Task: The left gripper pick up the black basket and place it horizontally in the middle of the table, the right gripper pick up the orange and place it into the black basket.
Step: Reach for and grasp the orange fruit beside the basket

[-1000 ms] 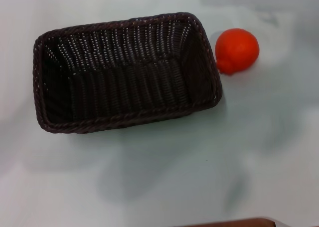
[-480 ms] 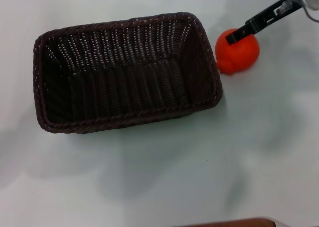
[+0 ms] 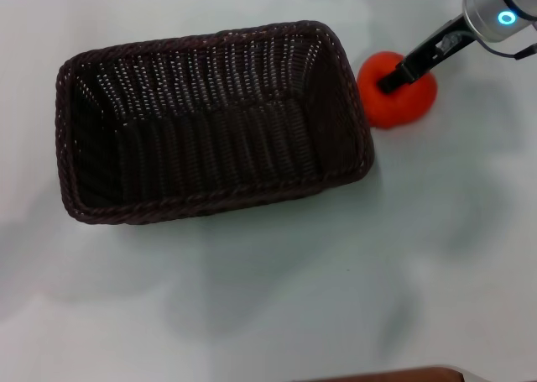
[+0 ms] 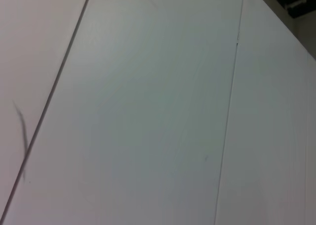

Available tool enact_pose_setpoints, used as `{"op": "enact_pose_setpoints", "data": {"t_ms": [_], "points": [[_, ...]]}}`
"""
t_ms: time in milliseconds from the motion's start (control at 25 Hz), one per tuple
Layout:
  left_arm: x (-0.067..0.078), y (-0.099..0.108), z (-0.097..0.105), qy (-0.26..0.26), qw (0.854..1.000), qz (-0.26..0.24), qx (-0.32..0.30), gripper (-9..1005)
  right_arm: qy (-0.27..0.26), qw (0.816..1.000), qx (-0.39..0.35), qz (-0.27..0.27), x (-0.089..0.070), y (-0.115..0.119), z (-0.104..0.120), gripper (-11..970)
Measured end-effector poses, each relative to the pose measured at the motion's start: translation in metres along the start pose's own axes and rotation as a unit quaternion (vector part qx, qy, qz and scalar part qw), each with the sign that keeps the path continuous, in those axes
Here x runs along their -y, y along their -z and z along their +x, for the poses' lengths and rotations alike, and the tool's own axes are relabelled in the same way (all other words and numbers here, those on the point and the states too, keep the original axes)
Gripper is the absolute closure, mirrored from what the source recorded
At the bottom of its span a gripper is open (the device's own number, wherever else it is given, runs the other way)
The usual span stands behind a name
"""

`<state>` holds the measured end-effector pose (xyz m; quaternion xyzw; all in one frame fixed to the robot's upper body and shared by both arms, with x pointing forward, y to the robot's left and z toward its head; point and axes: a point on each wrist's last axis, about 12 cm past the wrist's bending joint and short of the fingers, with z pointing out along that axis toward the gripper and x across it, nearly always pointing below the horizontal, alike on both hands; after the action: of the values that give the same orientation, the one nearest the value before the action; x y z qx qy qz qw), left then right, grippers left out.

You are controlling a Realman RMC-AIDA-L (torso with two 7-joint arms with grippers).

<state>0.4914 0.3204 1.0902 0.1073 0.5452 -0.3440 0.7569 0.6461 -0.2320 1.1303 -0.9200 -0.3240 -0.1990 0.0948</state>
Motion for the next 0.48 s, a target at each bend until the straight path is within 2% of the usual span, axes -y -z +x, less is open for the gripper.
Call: {"op": "enact_pose_setpoints", "data": {"t_ms": [320, 480], "points": [[-0.0004, -0.0035, -0.0002, 0.005, 1.000, 0.004, 0.000, 185, 0.002, 1.000, -0.009, 0.008, 0.0031, -0.0002, 0.0018, 600], [-0.0012, -0.0051, 0.0000, 0.006, 1.000, 0.003, -0.001, 186, 0.002, 1.000, -0.013, 0.006, 0.0032, -0.0006, 0.0027, 624]]}}
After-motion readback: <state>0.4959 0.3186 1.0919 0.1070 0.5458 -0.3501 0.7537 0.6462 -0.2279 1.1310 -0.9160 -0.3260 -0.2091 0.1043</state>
